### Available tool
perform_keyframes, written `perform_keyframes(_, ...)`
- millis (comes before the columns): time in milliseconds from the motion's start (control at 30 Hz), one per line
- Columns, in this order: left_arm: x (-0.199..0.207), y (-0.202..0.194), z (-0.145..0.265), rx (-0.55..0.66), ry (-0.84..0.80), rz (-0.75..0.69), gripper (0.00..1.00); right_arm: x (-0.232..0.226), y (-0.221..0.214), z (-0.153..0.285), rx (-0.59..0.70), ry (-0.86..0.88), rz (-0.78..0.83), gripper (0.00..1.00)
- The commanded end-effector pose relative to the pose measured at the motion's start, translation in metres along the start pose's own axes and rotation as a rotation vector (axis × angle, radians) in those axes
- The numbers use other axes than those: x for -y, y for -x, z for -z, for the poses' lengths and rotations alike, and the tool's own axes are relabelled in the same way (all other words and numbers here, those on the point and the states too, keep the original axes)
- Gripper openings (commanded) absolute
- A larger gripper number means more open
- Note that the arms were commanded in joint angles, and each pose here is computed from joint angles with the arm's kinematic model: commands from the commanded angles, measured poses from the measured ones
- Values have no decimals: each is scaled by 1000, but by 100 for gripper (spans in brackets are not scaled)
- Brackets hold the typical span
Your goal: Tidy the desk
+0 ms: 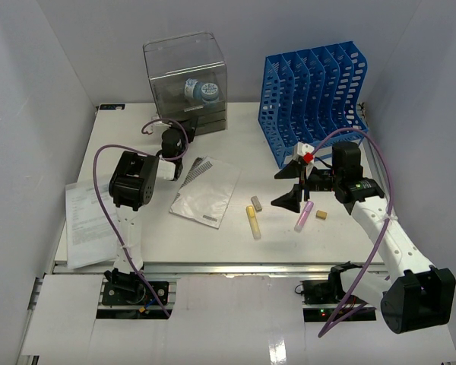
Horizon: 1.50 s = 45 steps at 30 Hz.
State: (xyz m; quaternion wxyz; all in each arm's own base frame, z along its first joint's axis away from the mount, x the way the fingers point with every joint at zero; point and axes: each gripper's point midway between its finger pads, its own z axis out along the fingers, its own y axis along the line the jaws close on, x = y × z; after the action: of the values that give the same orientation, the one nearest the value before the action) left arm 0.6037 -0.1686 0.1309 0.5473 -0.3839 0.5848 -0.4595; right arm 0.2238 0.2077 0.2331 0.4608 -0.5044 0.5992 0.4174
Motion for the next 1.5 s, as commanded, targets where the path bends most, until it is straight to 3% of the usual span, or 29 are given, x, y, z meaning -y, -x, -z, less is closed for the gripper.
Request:
perform_keyframes(0, -2, 10, 4, 42, 2, 6, 17, 0, 4, 1, 15, 0, 32, 97)
perform_keyframes(167, -3, 5, 41, 9, -24, 44, 10, 2, 2, 0, 10, -3, 27, 97)
perform_keyframes(400, -1, 0, 94, -35, -44, 77, 13, 4, -3, -1, 4, -11, 18, 97)
perform_keyframes(433, -2, 0, 98, -42, -39, 79, 18, 5, -4, -1, 1, -16, 17, 97)
perform_keyframes(600, -3, -6, 106, -106, -8, 71, 69, 13, -15, -2, -26, -41, -5, 97)
perform_keyframes(700, 4, -10, 119, -156, -13, 35, 87, 22, -26, -5, -59, -64, -55, 98)
perform_keyframes(800, 10, -8, 139, -179, -16, -28, 98, 35, -38, -7, -99, -121, -117, 99)
perform_keyframes(933, 37, 3, 167, -209, -35, -230, 98, 59, -62, -10, -204, -261, -210, 96)
perform_keyframes(1100, 11, 27, 201, -327, 339, -514, 98, 73, -82, -18, -312, -362, -295, 93)
perform_keyframes(1200, 8, 60, 227, -337, 469, -754, 98, 75, -89, -27, -336, -396, -320, 98)
perform_keyframes(1267, 12, 91, 242, -275, 541, -905, 97, 78, -92, -28, -344, -440, -350, 97)
perform_keyframes(1367, 1, 121, 263, -275, 678, -1019, 69, 78, -94, -30, -350, -435, -357, 96)
perform_keyframes(1467, -27, 145, 277, -312, 813, -1008, 55, 78, -96, -29, -353, -437, -359, 96)
